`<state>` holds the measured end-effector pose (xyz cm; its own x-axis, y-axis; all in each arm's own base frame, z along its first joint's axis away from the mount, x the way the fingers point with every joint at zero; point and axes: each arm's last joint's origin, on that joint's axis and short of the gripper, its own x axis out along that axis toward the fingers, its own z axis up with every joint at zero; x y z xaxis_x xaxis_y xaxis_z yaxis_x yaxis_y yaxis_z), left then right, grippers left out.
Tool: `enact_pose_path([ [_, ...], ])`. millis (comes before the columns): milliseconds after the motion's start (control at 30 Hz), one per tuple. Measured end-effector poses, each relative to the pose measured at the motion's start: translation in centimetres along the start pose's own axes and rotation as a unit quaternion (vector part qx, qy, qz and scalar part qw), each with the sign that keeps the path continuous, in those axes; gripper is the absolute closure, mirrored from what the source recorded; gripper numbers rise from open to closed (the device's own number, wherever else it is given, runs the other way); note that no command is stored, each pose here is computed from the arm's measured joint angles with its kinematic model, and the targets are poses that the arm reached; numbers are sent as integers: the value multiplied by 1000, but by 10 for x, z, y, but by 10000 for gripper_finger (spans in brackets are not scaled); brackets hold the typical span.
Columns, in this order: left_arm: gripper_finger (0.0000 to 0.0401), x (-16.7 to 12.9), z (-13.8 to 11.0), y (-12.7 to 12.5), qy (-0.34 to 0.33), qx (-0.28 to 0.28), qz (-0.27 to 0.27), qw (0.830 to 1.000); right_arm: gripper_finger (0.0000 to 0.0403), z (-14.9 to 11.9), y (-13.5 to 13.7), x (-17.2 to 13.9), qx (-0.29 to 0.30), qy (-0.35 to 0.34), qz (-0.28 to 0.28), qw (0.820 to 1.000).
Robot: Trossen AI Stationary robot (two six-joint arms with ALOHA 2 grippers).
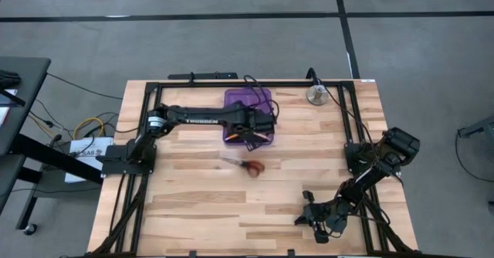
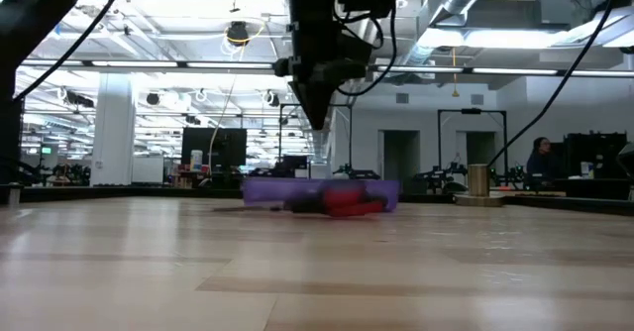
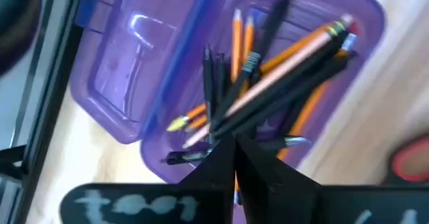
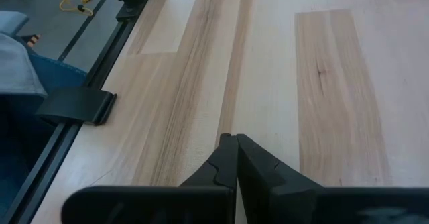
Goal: Pick & place school supplies into a supply box
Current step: Put the red black scissors into the purple supply box
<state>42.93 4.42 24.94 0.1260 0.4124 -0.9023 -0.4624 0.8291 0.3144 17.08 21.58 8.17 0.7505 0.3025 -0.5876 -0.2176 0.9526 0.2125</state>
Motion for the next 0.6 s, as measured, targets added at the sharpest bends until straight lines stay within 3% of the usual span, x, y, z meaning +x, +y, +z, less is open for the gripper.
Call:
enact_pose_path([
  [167,401,0,1,1,0,1,-3,1000,402,0,0,0,1,0,0,1000],
  [300,401,-8,-6,-17,-4,22,-20,1000,402,0,0,0,8,0,0,1000],
  [433,401,-26,-25,-58,-4,112,-80,990,402,0,0,0,7,0,0,1000],
  [600,401,-42,-56,-111,-21,237,-146,960,402,0,0,0,3,0,0,1000],
])
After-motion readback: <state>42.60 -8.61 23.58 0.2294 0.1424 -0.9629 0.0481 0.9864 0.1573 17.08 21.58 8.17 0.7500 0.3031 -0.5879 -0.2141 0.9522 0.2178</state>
